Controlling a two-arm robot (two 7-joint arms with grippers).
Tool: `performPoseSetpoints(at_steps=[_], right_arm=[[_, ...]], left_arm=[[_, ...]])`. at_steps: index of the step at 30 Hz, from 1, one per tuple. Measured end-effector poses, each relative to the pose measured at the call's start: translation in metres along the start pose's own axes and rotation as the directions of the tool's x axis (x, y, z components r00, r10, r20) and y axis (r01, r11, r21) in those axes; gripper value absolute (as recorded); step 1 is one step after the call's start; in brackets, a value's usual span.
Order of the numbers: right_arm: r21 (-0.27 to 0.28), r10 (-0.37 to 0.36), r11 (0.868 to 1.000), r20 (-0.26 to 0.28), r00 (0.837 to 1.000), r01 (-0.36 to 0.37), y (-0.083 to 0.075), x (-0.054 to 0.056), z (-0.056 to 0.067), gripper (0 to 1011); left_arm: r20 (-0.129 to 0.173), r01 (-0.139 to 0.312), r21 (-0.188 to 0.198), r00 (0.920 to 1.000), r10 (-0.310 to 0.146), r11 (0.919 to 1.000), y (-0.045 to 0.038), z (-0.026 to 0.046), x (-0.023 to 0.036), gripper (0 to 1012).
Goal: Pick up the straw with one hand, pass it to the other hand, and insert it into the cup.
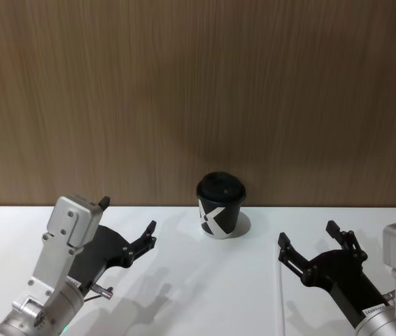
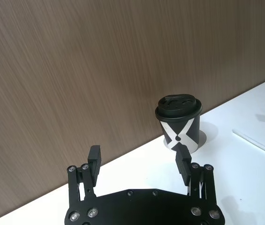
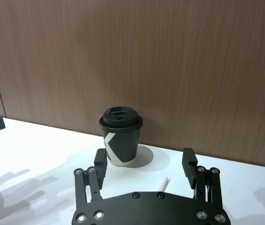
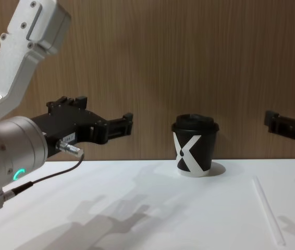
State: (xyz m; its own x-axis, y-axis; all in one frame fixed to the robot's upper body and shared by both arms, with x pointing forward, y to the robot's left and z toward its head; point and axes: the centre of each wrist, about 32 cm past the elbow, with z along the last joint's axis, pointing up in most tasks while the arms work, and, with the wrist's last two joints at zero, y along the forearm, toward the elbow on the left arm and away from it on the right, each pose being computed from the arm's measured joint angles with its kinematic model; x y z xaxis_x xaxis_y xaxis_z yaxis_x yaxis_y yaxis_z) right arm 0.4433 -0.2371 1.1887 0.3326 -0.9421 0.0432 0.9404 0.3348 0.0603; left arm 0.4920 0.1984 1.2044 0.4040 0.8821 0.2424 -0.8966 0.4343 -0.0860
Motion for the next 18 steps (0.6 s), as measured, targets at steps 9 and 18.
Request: performPoseSetpoints(at_steps=[9, 18], right_arm=[[0.000, 0.000, 1.000, 0.000, 1.000, 0.000, 0.0000, 0.0000, 0.0000, 1001], [0.000, 0.000, 1.000, 0.000, 1.000, 0.000, 0.0000, 0.0000, 0.0000, 1001]], left_arm=[[0.000, 0.000, 0.000, 1.0000, 0.000, 1.0000, 0.0000, 0.0000, 0.0000, 1000], [0.000, 0.000, 0.000, 1.0000, 0.000, 1.0000, 0.0000, 0.0000, 0.0000, 1000]])
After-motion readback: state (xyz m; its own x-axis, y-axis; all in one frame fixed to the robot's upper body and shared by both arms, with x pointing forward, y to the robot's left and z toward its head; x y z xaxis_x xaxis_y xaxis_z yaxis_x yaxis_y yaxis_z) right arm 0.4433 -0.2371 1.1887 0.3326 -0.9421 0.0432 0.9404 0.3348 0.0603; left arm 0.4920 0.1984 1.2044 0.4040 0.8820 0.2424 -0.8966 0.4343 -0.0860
